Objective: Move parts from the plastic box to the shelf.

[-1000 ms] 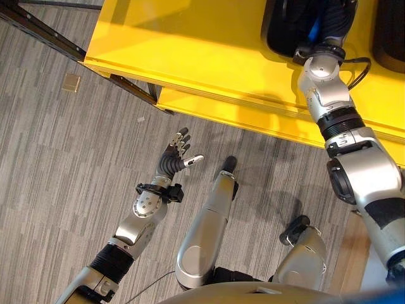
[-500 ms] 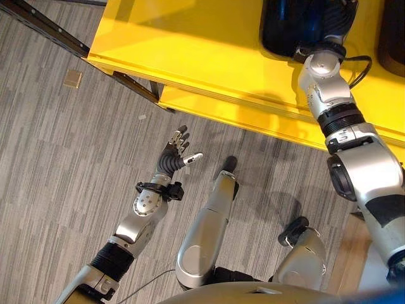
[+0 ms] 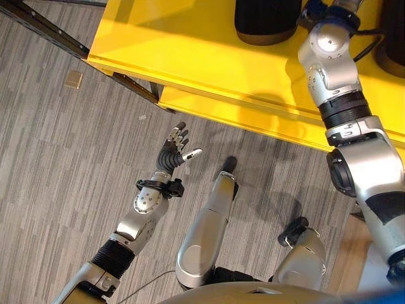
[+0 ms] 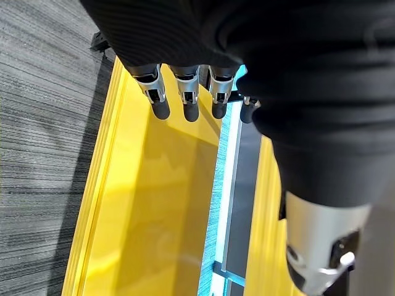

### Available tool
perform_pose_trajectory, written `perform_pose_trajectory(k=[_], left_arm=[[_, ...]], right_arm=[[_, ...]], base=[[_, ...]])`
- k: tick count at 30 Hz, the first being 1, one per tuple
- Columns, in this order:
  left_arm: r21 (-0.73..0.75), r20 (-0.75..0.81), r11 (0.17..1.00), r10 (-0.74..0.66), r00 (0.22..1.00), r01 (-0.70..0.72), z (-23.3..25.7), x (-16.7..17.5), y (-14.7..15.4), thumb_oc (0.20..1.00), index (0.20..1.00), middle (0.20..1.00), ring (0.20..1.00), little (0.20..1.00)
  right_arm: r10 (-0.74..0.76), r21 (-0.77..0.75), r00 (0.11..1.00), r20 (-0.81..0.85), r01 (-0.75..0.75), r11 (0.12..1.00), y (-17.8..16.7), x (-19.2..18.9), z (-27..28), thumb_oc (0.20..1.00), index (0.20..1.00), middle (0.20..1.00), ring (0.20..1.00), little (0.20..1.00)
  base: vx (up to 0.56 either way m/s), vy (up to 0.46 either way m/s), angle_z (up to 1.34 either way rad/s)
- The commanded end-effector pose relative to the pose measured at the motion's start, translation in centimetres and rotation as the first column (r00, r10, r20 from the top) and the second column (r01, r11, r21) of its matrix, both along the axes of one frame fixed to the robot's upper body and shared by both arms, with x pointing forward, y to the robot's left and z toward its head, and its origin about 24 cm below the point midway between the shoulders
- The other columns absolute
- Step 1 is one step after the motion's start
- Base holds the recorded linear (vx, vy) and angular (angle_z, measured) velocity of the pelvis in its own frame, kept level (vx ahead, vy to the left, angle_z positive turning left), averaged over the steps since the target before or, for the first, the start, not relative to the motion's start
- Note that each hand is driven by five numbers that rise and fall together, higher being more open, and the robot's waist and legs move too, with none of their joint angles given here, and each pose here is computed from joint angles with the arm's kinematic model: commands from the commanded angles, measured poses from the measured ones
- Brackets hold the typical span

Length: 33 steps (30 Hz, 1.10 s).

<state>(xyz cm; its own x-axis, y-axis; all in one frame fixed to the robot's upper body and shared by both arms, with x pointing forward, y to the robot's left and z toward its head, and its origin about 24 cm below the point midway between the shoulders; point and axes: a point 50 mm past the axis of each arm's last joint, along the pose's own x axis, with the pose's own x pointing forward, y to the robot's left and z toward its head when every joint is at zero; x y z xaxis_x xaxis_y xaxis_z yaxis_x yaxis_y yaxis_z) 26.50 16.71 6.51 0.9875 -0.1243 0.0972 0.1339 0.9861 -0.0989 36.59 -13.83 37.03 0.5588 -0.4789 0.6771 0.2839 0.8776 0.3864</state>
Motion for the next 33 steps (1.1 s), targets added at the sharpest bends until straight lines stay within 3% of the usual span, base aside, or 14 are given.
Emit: perform_pose_trajectory(k=[1,6,15,33], left_arm=[[0.008,0.092,1.0,-0.007,0.996,0.006,1.8,0.5,0.2,1.0,1.0,1.0,1.0,1.0],[0.008,0.086,1.0,-0.007,0.996,0.006,1.7,0.3,0.2,1.0,1.0,1.0,1.0,1.0],[0.012,0.073,1.0,-0.007,0.997,0.006,1.3,0.0,0.3,1.0,1.0,1.0,1.0,1.0],[0.025,0.057,1.0,-0.007,0.998,0.006,0.6,-0.6,0.6,1.0,1.0,1.0,1.0,1.0]], right_arm=[[-0.004,-0.002,0.971,0.239,0.004,1.0,0.2,-3.2,3.7,1.0,1.0,1.0,1.0,1.0],[0.014,-0.023,0.947,0.321,-0.007,1.0,1.1,-4.9,3.7,1.0,1.0,1.0,1.0,1.0],[0.032,-0.056,0.951,0.309,-0.015,0.998,1.5,-4.9,2.0,1.0,1.0,1.0,1.0,1.0],[-0.015,-0.118,1.0,0.0,0.015,0.993,0.7,-0.6,-5.1,1.0,1.0,1.0,1.0,1.0]], base=[[0.0,0.0,0.0],[0.0,0.0,0.0],[0.0,-0.002,0.0],[0.0,-0.004,-0.01]])
